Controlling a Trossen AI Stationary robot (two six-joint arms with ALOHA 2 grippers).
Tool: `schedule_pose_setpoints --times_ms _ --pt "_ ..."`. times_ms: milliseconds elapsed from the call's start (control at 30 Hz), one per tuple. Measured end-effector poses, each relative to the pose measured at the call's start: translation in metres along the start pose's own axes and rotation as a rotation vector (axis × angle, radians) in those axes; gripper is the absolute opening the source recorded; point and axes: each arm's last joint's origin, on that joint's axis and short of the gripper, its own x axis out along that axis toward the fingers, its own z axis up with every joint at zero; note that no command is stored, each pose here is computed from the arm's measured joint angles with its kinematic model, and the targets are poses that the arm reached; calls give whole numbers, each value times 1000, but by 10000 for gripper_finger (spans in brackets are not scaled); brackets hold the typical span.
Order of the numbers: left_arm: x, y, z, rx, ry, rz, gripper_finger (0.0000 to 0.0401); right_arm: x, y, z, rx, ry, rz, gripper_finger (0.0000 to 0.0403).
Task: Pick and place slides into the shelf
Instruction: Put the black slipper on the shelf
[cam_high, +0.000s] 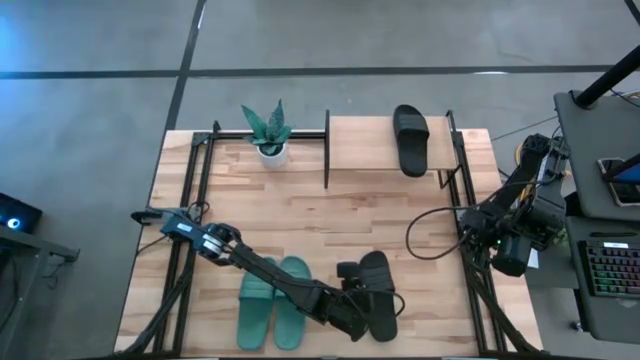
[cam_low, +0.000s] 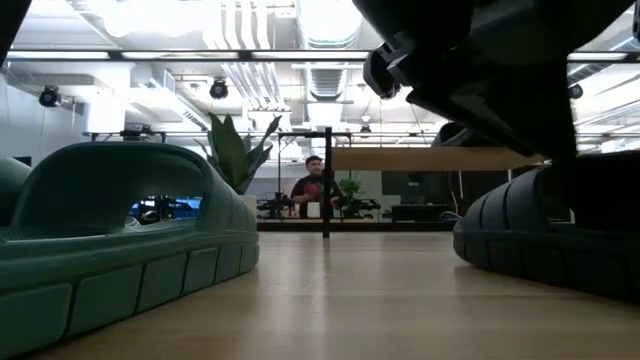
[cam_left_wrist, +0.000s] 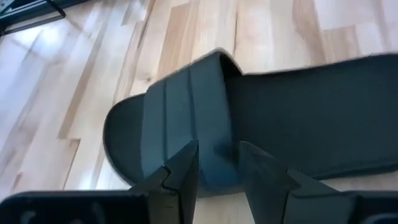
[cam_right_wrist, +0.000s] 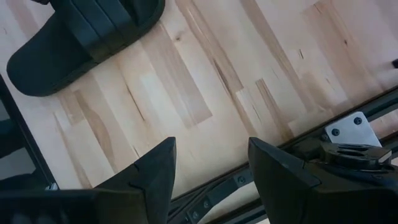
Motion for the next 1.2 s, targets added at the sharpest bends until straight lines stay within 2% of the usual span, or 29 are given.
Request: schedule_pose_setpoints --times_ms 433,633,733,1033,1200 --pt "3 -2 -7 10 19 -16 100 0 0 0 0 -1 -1 192" --pt "11 9 -10 9 13 91 100 0 0 0 7 -10 -1 192" --pt "19 16 -9 -25 -12 111 100 0 0 1 14 -27 -2 192" --pt "43 39 -11 -96 -62 120 100 0 0 1 41 -28 -2 192" --pt "48 42 -13 -42 -72 104 100 0 0 1 49 -28 -2 192"
